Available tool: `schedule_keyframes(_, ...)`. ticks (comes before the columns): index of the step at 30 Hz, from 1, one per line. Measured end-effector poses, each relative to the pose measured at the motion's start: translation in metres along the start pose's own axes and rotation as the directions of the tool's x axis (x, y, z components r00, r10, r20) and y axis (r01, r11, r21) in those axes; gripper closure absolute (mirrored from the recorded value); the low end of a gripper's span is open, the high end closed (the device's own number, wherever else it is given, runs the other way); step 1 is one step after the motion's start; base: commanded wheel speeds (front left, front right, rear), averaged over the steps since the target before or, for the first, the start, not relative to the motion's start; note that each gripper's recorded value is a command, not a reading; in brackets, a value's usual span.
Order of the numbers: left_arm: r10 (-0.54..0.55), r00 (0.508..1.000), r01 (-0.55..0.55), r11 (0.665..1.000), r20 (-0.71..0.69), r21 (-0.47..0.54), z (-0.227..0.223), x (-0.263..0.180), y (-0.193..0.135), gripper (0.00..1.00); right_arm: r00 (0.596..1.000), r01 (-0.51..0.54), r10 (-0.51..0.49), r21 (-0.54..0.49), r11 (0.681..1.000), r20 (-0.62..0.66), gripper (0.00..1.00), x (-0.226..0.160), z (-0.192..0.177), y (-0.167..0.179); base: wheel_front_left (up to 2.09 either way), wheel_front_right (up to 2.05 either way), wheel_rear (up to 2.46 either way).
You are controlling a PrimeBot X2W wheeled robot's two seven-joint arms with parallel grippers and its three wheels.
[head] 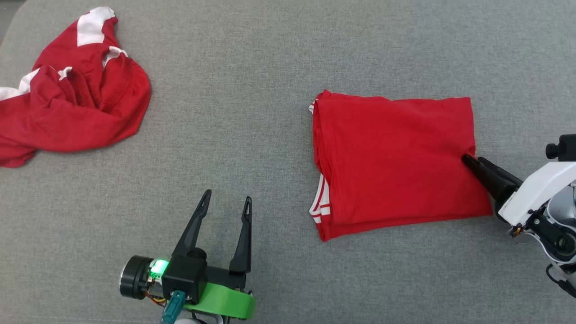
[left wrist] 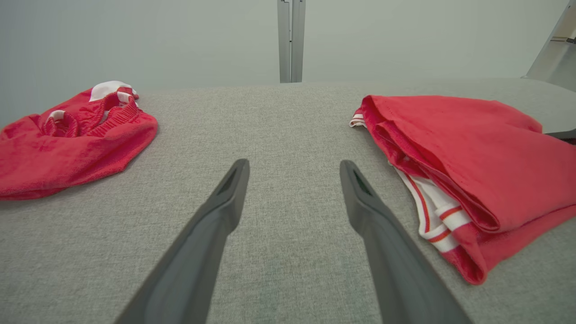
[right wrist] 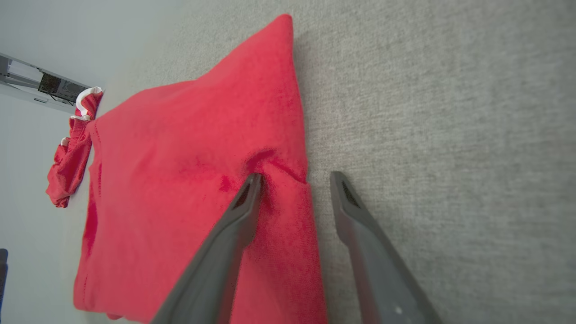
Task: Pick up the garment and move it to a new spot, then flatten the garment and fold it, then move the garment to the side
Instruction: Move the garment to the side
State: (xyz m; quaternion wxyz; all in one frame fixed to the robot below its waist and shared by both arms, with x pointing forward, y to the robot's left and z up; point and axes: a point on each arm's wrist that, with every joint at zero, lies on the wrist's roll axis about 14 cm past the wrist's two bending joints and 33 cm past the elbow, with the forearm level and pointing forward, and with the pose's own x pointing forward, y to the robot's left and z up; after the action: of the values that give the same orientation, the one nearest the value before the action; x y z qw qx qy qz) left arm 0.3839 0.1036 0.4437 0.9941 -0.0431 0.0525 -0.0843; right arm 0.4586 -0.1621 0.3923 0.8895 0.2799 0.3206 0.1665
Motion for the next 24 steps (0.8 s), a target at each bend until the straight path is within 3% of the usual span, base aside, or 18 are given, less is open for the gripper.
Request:
schedule_keyframes(6, -0.013, 1.0, 0.013, 1.0, -0.003, 0.003, -0.002, 0.006, -0.003, 0.0, 1.0, 0.005, -0.004, -0.035, 0.999, 0.013, 1.0, 0.005, 0.01, -0.005, 0.0, 0.0, 0.0)
schedule_keyframes(16, -0.129, 0.988, 0.126, 0.991, 0.082, 0.04, 0.016, 0.042, -0.026, 0.0, 0.985, 0.047, -0.014, -0.193, 0.98, 0.172, 1.0, 0.02, 0.093, -0.022, 0.0, 0.0, 0.0)
schedule_keyframes(24, -0.242, 0.961, 0.235, 0.97, 0.131, 0.07, 0.017, 0.07, -0.048, 0.0, 0.951, 0.205, -0.132, -0.251, 0.946, 0.278, 1.0, 0.015, 0.149, -0.078, 0.0, 0.0, 0.0)
